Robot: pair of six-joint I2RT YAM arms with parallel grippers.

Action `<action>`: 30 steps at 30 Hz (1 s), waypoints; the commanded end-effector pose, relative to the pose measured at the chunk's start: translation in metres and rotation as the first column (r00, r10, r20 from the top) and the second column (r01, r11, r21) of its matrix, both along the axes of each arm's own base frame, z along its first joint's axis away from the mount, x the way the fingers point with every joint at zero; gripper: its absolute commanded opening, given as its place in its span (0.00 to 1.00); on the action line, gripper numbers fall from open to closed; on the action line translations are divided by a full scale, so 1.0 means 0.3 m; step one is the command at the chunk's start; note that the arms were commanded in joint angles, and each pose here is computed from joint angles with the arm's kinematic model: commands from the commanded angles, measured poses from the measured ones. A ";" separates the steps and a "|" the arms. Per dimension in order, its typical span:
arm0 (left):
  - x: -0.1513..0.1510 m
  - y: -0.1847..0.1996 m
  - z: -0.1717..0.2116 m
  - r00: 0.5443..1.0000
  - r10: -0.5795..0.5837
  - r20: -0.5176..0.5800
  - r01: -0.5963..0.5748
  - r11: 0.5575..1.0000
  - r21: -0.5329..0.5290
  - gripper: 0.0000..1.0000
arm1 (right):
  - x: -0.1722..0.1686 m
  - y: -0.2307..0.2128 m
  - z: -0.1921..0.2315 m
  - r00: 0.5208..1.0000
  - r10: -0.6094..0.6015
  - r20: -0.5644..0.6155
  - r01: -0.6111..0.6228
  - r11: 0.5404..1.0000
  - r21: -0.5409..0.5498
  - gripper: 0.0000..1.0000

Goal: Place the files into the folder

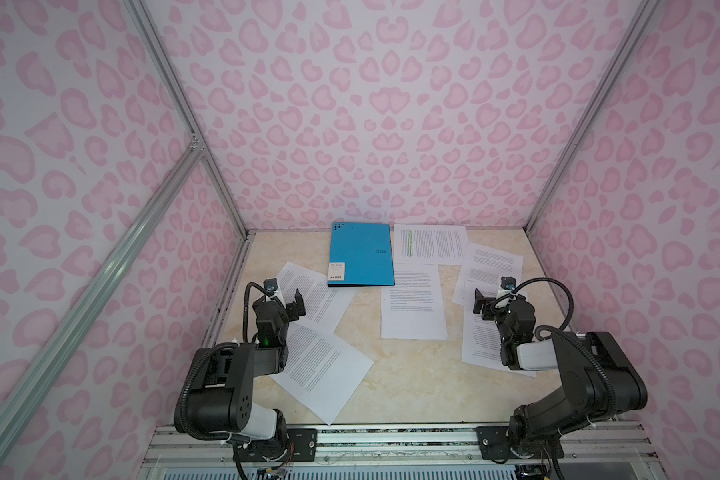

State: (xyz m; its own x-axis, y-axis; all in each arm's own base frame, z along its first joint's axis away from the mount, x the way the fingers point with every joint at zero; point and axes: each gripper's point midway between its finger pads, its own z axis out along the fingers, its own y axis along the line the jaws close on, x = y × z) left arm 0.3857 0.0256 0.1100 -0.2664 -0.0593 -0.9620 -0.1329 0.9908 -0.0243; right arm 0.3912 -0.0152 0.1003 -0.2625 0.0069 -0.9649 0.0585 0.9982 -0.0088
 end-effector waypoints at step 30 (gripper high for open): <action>-0.444 -0.408 -0.190 0.760 -0.186 -0.623 -0.289 0.762 -0.580 0.97 | -0.191 0.338 0.156 0.952 0.130 -0.276 0.048 0.829 0.557 0.99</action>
State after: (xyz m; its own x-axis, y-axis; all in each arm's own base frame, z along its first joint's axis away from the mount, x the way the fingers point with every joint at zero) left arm 0.2419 -0.0920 0.0509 -0.7726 -0.5581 -0.3025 -0.3890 0.7928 -0.4693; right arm 0.3375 0.0760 0.1516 -0.4970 0.5306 -0.6866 0.1329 0.8285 0.5440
